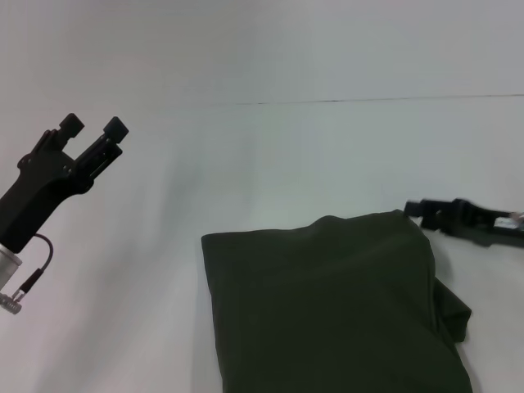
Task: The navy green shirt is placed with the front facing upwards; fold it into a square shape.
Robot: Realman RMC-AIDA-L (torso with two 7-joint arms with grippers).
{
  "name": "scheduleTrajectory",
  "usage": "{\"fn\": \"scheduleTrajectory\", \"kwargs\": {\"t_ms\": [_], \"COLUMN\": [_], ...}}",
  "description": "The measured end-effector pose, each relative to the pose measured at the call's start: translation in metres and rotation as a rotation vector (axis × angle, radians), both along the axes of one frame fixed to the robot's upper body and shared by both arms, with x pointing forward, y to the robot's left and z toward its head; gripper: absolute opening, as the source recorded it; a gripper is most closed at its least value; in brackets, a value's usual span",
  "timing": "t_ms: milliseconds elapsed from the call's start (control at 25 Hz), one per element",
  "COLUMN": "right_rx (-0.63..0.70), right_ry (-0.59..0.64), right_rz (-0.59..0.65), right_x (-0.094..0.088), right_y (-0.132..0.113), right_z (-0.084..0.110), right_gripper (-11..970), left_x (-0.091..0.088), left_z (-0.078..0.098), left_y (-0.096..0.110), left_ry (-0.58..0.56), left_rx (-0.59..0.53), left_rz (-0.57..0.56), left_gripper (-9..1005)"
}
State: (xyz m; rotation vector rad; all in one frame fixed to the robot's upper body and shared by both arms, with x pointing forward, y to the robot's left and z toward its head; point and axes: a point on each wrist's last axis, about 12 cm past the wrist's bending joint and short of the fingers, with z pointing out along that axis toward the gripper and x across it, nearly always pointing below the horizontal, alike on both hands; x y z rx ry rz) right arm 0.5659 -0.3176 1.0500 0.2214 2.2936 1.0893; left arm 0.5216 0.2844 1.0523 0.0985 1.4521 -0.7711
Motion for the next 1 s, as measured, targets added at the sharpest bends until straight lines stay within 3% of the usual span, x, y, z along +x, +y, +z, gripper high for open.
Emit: {"fn": "scheduleTrajectory", "kwargs": {"t_ms": [120, 320, 440, 600, 760, 1000], "right_rx": [0.005, 0.013, -0.057, -0.144, -0.202, -0.288], "right_ry": [-0.112, -0.39, -0.561, -0.693, -0.768, -0.778], "right_rz": [-0.02, 0.006, 0.16, 0.36, 0.505, 0.612], "right_x": [-0.005, -0.014, -0.017, -0.016, -0.018, -0.018], "right_y": [-0.017, -0.025, -0.009, 0.024, 0.051, 0.07], "right_z": [0.01, 0.028, 0.032, 0.029, 0.02, 0.004], "right_gripper": [636, 741, 804, 877, 919, 918], "left_x": [0.0, -0.001, -0.001, -0.002, -0.003, -0.005], "left_z": [0.0, 0.0, -0.001, -0.002, -0.003, -0.004], "left_y": [0.0, 0.0, -0.001, -0.001, 0.0, 0.0], "left_ry": [-0.002, 0.0, 0.004, 0.008, 0.011, 0.019], "left_rx": [-0.002, -0.002, -0.006, -0.011, -0.013, -0.025], "left_rz": [-0.003, -0.004, -0.005, -0.002, 0.0, 0.004], "left_gripper": [927, 927, 927, 927, 927, 927]}}
